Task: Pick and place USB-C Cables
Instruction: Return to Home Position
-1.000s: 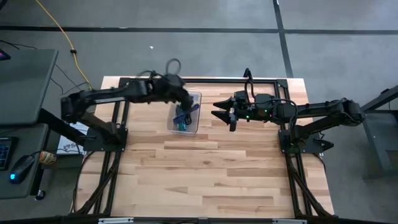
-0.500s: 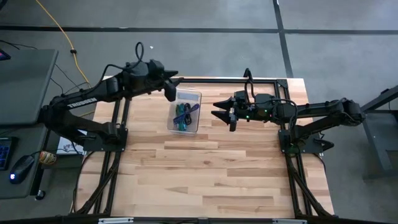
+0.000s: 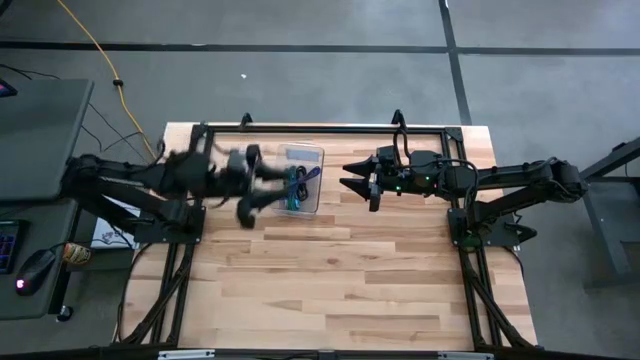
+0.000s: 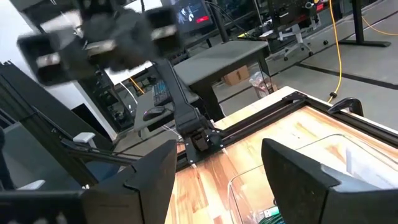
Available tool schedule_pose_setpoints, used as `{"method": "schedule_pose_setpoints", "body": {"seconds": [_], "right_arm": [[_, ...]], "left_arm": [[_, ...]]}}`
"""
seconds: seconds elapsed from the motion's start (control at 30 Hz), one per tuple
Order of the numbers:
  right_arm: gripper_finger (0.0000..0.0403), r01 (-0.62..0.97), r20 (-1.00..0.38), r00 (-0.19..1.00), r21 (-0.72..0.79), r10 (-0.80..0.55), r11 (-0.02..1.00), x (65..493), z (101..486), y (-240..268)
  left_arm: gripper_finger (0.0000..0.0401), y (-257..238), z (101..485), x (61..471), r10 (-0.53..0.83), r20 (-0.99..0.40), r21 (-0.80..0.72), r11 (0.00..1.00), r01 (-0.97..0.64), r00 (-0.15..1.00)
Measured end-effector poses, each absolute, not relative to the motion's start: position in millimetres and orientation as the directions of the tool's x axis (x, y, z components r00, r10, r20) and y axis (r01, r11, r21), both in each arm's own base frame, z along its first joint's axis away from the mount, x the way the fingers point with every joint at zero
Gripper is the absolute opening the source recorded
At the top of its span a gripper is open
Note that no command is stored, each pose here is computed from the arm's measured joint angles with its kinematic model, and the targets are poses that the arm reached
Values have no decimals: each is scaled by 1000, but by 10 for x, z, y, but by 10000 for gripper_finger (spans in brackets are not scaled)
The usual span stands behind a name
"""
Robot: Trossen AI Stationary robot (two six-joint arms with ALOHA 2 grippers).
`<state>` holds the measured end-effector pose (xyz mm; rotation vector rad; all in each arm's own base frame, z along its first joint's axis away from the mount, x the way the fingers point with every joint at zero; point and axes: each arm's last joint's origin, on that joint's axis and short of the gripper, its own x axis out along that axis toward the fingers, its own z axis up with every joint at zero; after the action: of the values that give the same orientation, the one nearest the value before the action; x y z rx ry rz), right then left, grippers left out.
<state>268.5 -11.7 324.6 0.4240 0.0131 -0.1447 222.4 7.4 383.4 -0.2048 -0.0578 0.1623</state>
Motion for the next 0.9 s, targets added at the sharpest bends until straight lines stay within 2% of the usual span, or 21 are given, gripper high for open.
{"method": "schedule_pose_setpoints", "body": {"seconds": [0.13, 0.3, 0.43, 0.63, 0.9], "right_arm": [[226, 143, -43, 990, 410, -137, 901, 2685, 3246, -117], [226, 134, -42, 991, 418, -128, 898, 2685, 3247, -114], [226, 133, -42, 991, 435, -128, 891, 2685, 3247, -113], [226, 133, -43, 991, 434, -128, 891, 2685, 3246, -114], [226, 132, -43, 991, 472, -127, 872, 2685, 3246, -113]], "left_arm": [[188, -86, 3779, 2036, 172, 119, -169, 974, -151, 978], [178, -36, 3775, 1775, 199, 159, -141, 974, -177, 967], [132, 2, 3681, 1539, 201, 184, -154, 973, -174, 962], [15, 24, 3310, 1264, 209, 190, -216, 962, -167, 959], [2, 7, 2817, 1086, 185, 207, -290, 950, -120, 961]]}}
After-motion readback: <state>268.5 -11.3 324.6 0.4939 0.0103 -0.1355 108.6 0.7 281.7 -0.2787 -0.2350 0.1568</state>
